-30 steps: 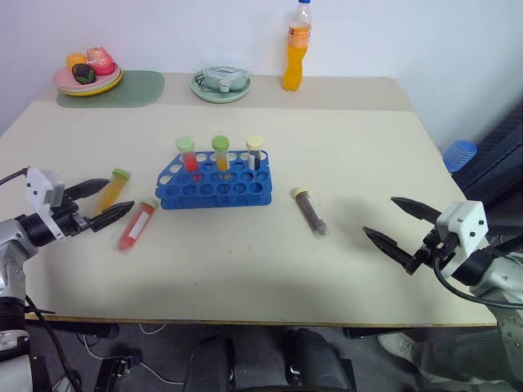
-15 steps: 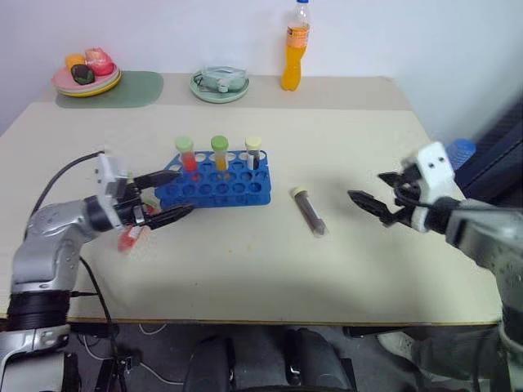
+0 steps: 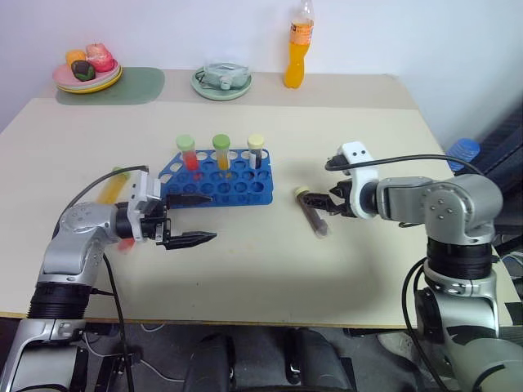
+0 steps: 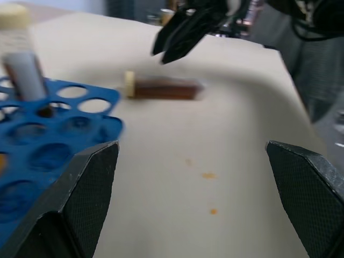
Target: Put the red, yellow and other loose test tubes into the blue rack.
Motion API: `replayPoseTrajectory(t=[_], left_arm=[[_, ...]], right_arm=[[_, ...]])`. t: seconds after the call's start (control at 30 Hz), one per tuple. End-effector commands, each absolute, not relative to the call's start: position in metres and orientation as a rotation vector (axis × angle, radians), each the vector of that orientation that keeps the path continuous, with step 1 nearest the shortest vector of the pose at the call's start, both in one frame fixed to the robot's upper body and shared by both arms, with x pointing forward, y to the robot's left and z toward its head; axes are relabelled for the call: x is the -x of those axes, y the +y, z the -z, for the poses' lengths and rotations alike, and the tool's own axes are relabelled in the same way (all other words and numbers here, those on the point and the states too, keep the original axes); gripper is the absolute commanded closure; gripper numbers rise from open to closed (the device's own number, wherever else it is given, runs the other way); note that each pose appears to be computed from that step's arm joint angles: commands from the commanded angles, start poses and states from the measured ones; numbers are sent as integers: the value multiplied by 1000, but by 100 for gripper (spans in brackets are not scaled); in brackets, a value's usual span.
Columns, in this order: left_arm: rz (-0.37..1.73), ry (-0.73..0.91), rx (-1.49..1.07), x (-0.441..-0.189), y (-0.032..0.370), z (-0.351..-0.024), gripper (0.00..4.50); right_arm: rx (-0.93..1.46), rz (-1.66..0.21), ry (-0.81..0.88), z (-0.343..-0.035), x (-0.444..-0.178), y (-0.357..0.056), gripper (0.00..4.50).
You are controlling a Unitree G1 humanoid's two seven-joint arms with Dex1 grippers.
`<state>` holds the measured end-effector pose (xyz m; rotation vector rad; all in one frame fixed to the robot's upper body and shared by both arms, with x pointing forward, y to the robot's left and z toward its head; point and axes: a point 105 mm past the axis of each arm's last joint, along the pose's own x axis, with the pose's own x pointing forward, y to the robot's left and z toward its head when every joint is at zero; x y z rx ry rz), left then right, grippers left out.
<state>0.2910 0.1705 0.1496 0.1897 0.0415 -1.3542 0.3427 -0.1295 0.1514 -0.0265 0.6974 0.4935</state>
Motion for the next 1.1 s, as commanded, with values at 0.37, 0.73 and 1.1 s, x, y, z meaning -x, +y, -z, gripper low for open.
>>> replayPoseTrajectory(t=[0.37,0.73,1.1], left_arm=[[1346,18,-211,-289,164,-143,2],[1331,21,-199,-285,162,-141,0],[1315,30,-193,-285,165,-140,0]], right_arm=[[60,-456,774,-142,-364,-116,19],[131,-478,828,-125,-369,-106,151],[145,-555,733,-139,-364,-111,346]])
